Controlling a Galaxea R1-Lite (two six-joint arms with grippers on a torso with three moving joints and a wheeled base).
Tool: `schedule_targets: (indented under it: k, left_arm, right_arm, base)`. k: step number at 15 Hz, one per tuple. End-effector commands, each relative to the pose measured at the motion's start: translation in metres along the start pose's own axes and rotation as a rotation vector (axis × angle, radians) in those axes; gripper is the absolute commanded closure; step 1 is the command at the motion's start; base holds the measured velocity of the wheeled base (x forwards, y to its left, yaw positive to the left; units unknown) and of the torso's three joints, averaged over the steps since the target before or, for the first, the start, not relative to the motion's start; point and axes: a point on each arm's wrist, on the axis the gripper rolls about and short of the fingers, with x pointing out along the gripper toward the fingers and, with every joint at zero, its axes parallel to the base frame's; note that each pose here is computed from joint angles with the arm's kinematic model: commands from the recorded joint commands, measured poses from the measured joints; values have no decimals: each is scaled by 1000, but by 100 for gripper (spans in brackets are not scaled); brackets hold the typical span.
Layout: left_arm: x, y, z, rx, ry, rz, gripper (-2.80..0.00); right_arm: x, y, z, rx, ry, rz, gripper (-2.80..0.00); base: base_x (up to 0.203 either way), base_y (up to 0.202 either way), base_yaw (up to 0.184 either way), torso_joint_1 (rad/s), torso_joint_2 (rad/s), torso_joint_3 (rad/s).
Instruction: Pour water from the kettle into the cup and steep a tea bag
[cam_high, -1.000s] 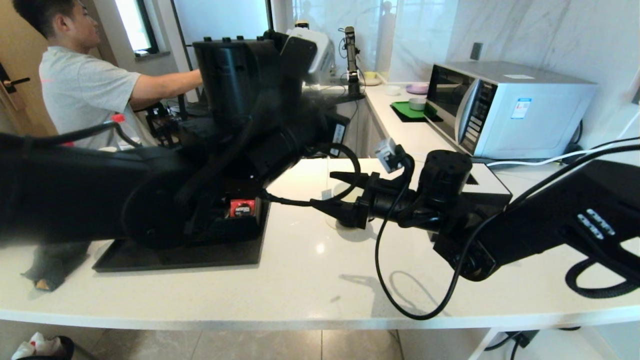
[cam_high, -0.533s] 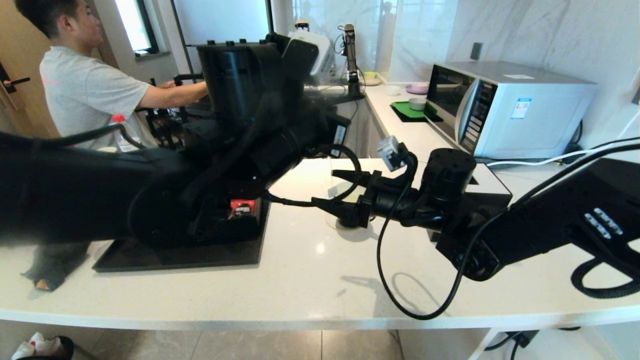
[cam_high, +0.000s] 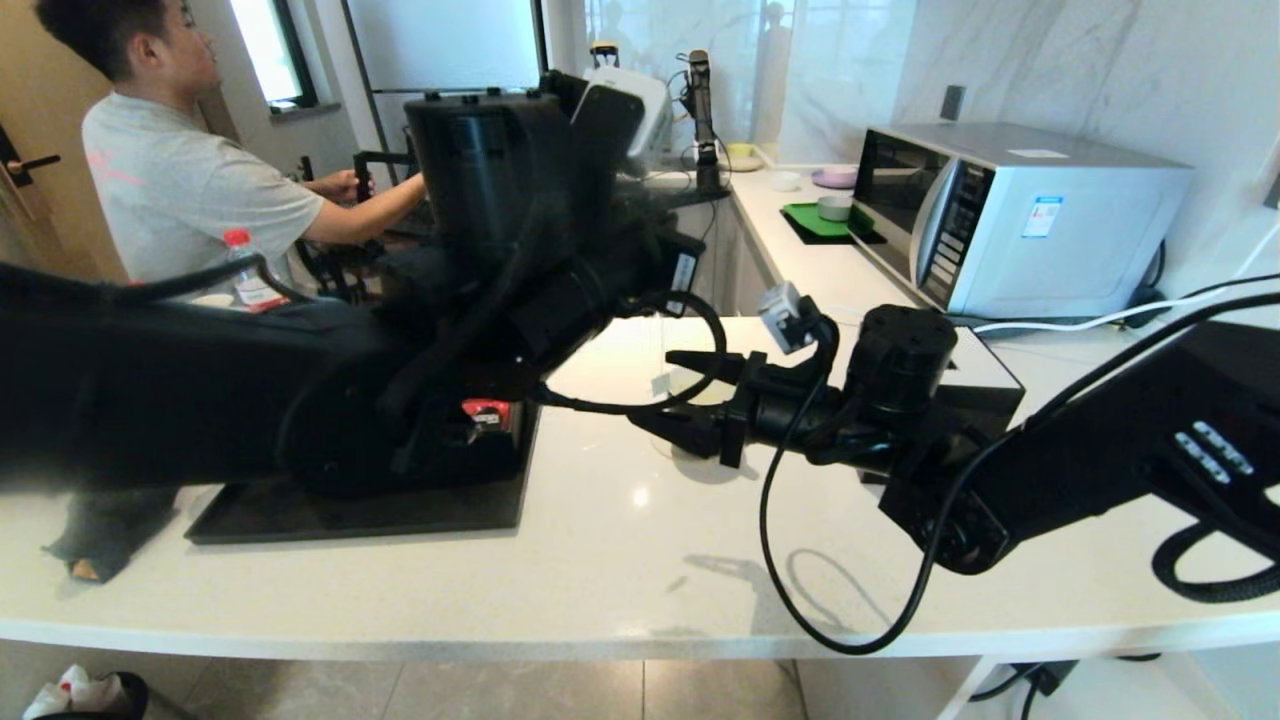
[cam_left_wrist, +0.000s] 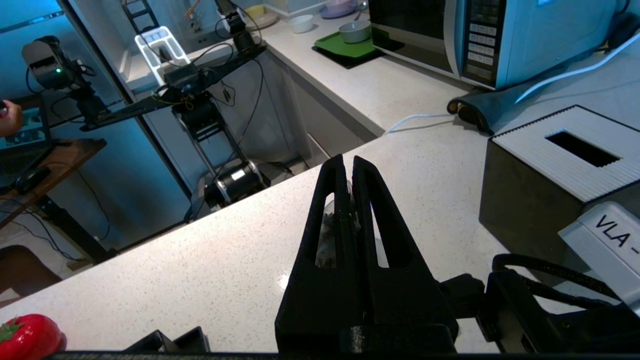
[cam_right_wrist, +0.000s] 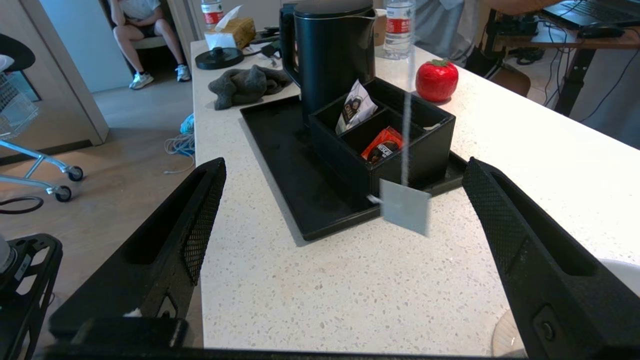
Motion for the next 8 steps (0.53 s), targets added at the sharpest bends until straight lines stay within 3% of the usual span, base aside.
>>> schedule_targets:
  k: [1,8]
  left_arm:
    - [2,-1,-3,2,4,2,0]
    - [1,0,-5,6,12,5,0]
  right_arm:
    - [-1,2,5,-8,-10,8,-280]
    - [2,9,5,-7,-11,25,-280]
  base:
    - [0,0,0,0,0,0]
    - [0,0,0,0,0,0]
